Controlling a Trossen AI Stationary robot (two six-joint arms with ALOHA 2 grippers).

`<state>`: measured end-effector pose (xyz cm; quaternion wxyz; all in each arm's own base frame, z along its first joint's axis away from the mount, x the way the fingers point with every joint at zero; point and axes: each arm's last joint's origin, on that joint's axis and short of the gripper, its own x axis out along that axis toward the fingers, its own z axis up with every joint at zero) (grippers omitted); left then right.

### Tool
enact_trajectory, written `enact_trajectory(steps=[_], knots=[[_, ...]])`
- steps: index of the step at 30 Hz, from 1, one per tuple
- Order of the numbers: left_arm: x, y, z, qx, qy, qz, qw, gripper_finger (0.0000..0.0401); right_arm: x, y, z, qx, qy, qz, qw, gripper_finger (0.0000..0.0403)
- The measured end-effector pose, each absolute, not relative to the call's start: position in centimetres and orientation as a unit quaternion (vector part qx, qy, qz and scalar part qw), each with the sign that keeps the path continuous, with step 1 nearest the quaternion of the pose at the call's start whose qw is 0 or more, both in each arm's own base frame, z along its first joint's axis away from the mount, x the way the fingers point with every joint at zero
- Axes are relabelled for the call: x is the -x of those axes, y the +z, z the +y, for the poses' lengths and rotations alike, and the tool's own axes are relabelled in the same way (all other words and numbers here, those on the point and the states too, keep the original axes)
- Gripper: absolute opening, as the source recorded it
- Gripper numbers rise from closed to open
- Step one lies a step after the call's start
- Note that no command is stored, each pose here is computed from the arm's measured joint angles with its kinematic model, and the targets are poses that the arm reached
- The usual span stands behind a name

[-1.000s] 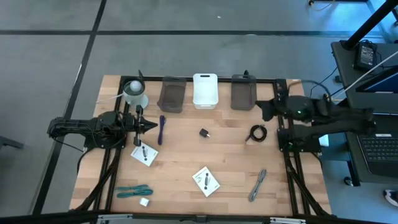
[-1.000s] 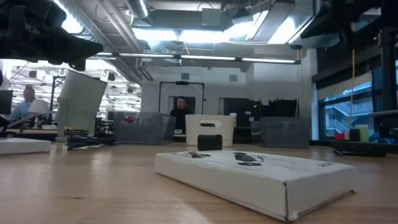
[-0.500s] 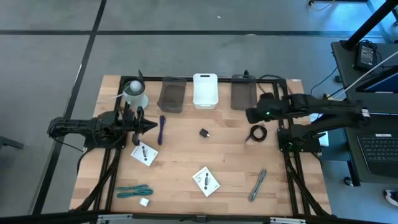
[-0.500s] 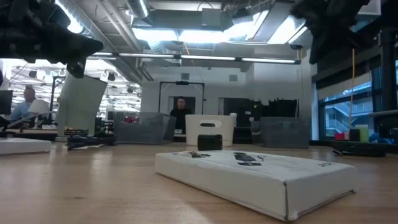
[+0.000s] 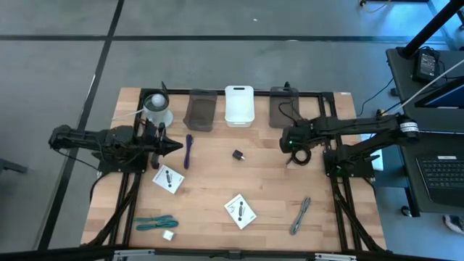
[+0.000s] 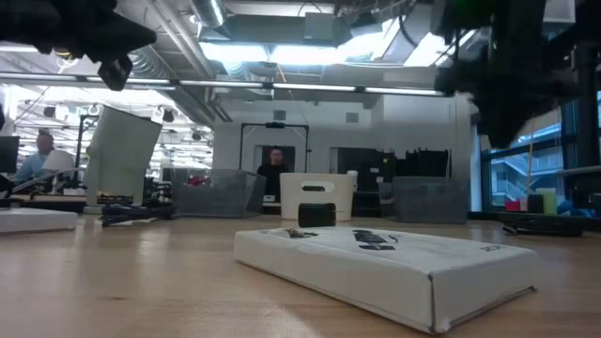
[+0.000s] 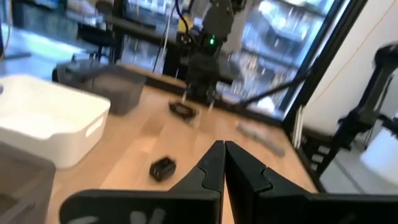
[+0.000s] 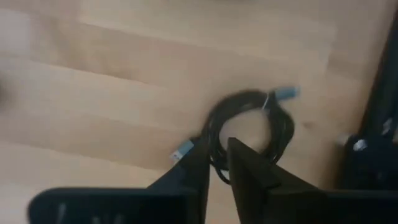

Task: Pick and place items into bin
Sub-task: Put the black charger cable into the right black bin

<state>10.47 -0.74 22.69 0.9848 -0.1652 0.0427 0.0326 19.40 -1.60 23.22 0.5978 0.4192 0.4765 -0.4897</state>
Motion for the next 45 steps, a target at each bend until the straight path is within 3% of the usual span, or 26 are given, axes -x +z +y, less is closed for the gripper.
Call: enact_trajectory(steps=[11, 22, 26, 33, 39, 45], knots=[[-12.4, 23.1, -1.4, 0.184, 0.056, 0.151, 0.97, 0.0006, -18.6, 16.6, -1.0, -0.509, -0.459, 0.462, 0.563, 0.0165], [-12.7, 22.9, -1.3, 0.166, 0.074, 0.155, 0.971, 0.0006, -18.2, 13.2, -0.9, -0.491, -0.476, 0.486, 0.545, 0.0176], [-12.7, 22.9, -1.4, 0.151, 0.057, 0.16, 0.974, 0.0006, -18.5, 12.6, -0.6, -0.472, -0.484, 0.502, 0.539, 0.0149], [-12.7, 22.9, -1.6, 0.158, 0.017, 0.168, 0.973, 0.0006, -19.0, 13.7, -0.2, -0.459, -0.482, 0.51, 0.545, 0.0018], [-12.7, 23.0, -1.7, 0.15, 0.004, 0.165, 0.975, 0.0006, -19.8, 17.3, -0.2, -0.453, -0.465, 0.51, 0.565, 0.0019], [-12.7, 23.0, -1.5, 0.147, 0.039, 0.155, 0.976, 0.0006, -21.1, 23.8, -0.6, -0.409, -0.474, 0.471, 0.622, 0.0017]])
